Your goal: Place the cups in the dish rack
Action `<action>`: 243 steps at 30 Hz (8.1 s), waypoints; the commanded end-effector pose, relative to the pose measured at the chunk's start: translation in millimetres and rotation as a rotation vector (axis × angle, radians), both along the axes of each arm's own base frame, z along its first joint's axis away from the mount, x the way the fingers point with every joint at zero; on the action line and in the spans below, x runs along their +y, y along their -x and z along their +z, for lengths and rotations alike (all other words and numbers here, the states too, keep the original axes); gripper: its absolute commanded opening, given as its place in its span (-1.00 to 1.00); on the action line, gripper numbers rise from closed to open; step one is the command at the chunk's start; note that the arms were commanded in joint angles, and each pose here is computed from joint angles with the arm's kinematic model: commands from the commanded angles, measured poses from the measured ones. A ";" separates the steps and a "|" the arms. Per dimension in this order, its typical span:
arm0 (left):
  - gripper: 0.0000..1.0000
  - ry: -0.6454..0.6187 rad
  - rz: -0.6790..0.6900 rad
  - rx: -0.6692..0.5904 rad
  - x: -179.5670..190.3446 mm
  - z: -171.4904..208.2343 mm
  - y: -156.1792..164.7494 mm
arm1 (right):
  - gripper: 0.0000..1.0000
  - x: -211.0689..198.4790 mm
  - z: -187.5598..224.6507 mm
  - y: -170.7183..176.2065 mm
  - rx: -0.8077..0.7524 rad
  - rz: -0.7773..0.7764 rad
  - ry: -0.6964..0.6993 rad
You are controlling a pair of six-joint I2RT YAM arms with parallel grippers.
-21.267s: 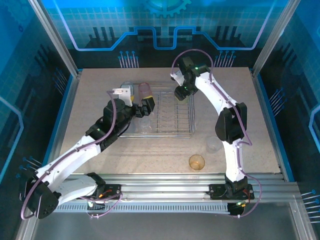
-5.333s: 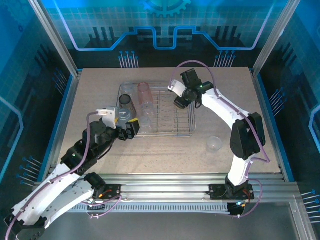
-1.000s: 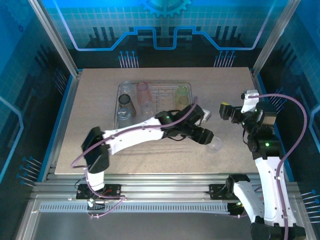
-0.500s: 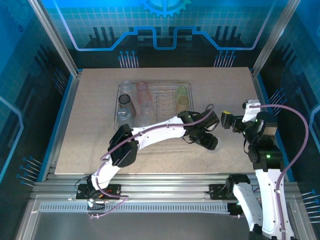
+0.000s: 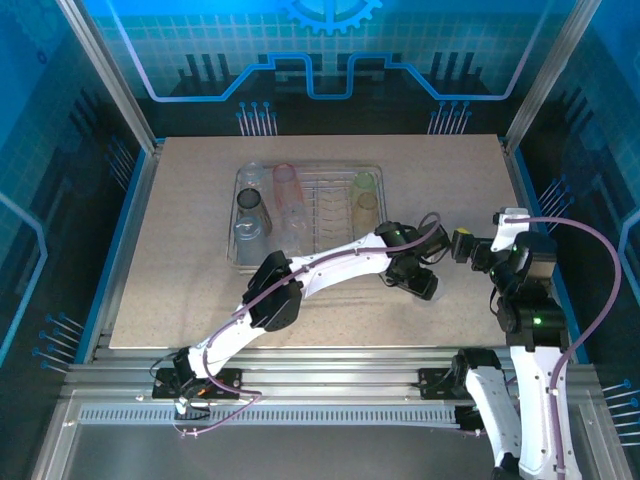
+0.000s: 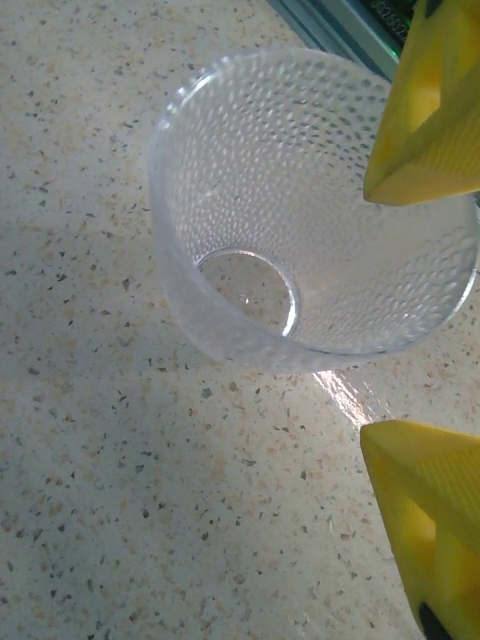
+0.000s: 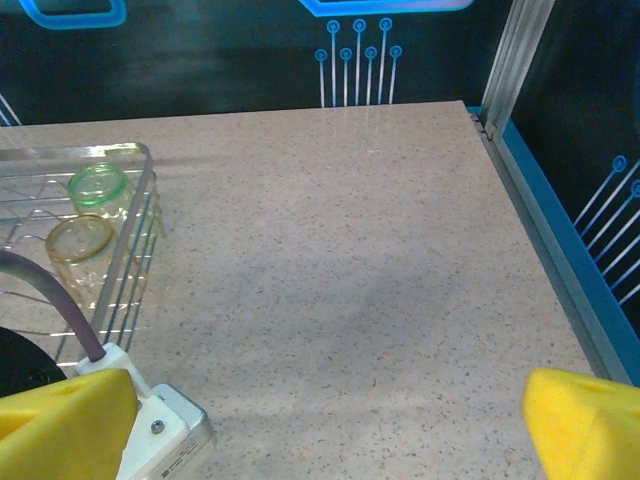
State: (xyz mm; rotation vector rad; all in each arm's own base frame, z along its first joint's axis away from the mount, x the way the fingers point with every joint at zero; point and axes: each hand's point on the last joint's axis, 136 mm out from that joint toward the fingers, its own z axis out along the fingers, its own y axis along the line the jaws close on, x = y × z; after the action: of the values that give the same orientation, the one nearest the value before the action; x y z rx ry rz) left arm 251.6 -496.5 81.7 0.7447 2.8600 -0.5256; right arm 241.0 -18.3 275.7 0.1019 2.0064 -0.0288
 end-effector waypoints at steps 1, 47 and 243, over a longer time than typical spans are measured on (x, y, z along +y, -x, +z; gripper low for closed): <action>0.03 -0.032 0.062 0.035 5.0 -12.6 -13.8 | 1.00 10.7 -3.7 1.0 0.012 0.055 -0.032; -1.00 0.965 0.152 -0.139 100.4 198.5 -46.0 | 1.00 26.3 19.0 -24.7 0.071 0.088 -0.231; 0.99 0.568 0.681 -1.076 396.9 216.0 9.4 | 0.71 227.1 -188.7 -145.4 0.465 0.929 0.480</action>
State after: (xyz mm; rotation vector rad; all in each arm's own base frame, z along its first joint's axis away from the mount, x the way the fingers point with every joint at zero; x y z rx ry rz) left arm 239.6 -104.5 298.9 -0.0715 1.6456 -0.5734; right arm 389.6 212.5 95.5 -1.2253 2.1814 0.0824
